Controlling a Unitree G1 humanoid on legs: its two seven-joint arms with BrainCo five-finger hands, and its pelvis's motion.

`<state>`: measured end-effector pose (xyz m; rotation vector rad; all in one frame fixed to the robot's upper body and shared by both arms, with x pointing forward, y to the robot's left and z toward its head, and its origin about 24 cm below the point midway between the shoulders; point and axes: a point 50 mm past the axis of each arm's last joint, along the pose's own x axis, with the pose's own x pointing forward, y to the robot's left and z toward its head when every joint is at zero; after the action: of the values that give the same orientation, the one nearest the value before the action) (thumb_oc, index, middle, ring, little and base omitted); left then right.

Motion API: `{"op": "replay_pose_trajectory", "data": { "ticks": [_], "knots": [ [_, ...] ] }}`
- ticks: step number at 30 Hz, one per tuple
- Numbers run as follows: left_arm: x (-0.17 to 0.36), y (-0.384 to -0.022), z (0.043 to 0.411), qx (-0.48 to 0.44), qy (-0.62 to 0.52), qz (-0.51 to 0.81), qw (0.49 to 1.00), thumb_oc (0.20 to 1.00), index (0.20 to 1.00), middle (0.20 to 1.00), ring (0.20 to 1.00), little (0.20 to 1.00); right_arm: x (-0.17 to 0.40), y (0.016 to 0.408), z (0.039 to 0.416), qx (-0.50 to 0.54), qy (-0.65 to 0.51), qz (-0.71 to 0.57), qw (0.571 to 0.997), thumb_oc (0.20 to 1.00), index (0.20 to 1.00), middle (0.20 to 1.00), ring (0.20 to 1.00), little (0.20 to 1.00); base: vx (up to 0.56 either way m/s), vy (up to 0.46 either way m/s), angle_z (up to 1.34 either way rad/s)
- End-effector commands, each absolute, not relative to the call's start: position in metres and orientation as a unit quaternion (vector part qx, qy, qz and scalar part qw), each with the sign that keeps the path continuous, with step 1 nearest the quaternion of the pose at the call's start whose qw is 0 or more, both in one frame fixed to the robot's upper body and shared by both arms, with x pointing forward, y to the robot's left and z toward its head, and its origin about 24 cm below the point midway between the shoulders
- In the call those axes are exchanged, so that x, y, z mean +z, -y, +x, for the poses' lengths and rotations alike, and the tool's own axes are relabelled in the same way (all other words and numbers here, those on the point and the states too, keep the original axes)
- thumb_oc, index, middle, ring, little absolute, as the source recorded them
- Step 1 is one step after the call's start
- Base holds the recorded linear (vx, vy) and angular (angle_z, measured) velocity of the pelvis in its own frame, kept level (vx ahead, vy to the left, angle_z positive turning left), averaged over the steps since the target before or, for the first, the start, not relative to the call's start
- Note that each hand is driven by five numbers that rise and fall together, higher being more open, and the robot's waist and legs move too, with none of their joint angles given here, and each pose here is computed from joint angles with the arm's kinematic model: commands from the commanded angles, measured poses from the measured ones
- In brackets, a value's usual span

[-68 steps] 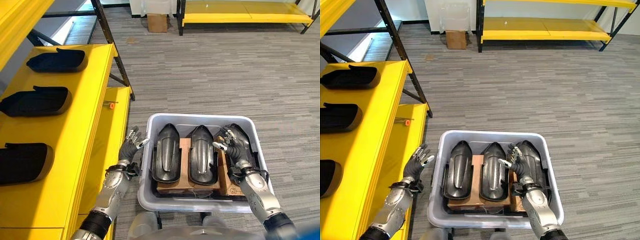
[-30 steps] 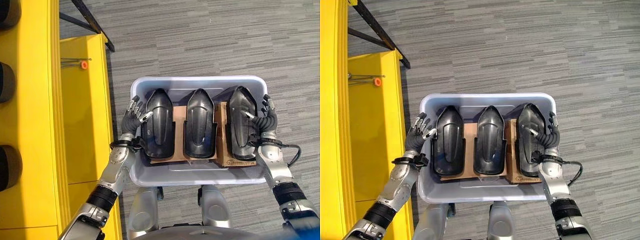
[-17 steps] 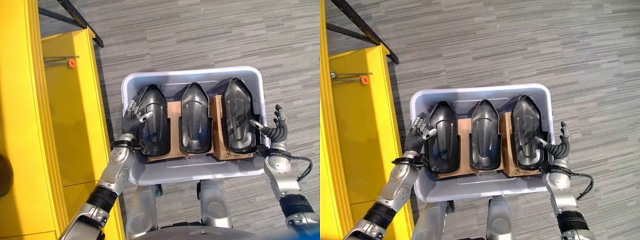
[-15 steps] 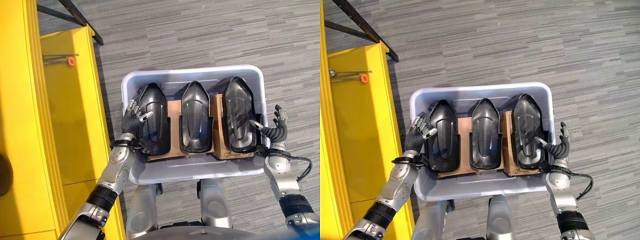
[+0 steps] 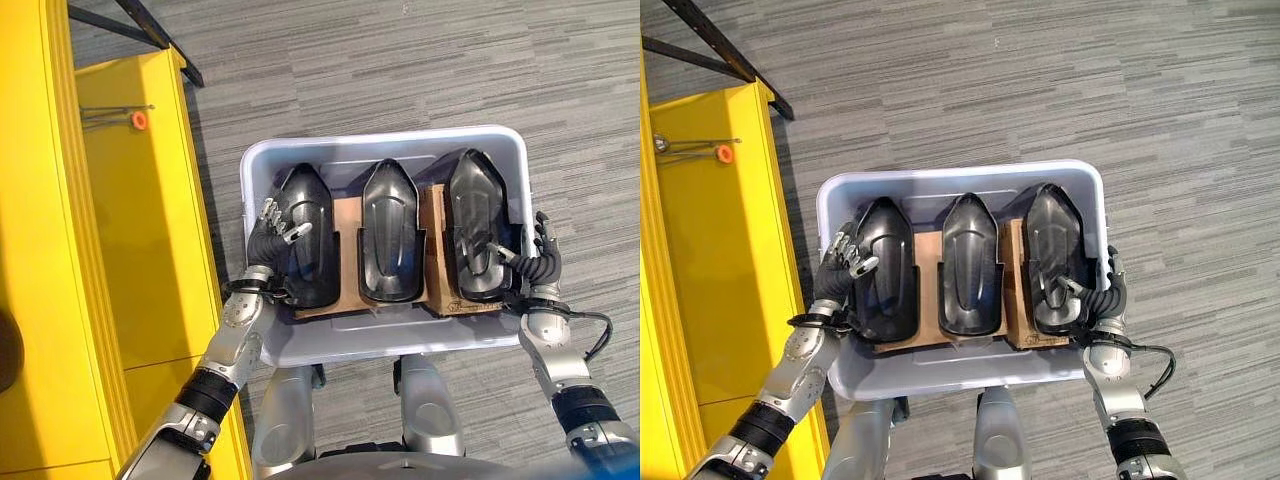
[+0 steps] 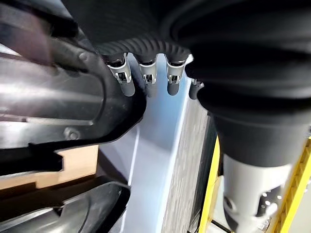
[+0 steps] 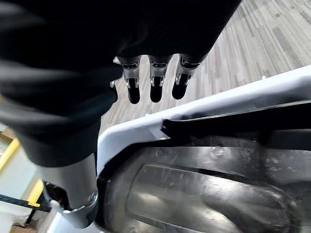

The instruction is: Move parts from the plastic box to the shelf.

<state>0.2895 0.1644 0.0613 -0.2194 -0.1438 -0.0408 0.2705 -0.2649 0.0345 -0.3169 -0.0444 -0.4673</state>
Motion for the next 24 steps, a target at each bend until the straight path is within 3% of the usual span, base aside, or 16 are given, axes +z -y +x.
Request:
{"op": "replay_pose_trajectory", "data": {
  "ticks": [1,24],
  "knots": [
    [0.089,-0.159,0.295,-0.022,0.146,-0.124,0.981,1.000,1.000,1.000,1.000,1.000,0.056,0.280,0.278,-0.264,0.067,-0.144,0.951,1.000,1.000,1.000,1.000,1.000,0.00,0.000,0.00],
    [0.097,-0.147,0.298,-0.046,0.156,-0.133,0.978,1.000,1.000,1.000,1.000,1.000,0.045,0.287,0.286,-0.295,0.033,-0.133,0.945,1.000,1.000,1.000,1.000,1.000,0.00,-0.001,0.00]
  ]
}}
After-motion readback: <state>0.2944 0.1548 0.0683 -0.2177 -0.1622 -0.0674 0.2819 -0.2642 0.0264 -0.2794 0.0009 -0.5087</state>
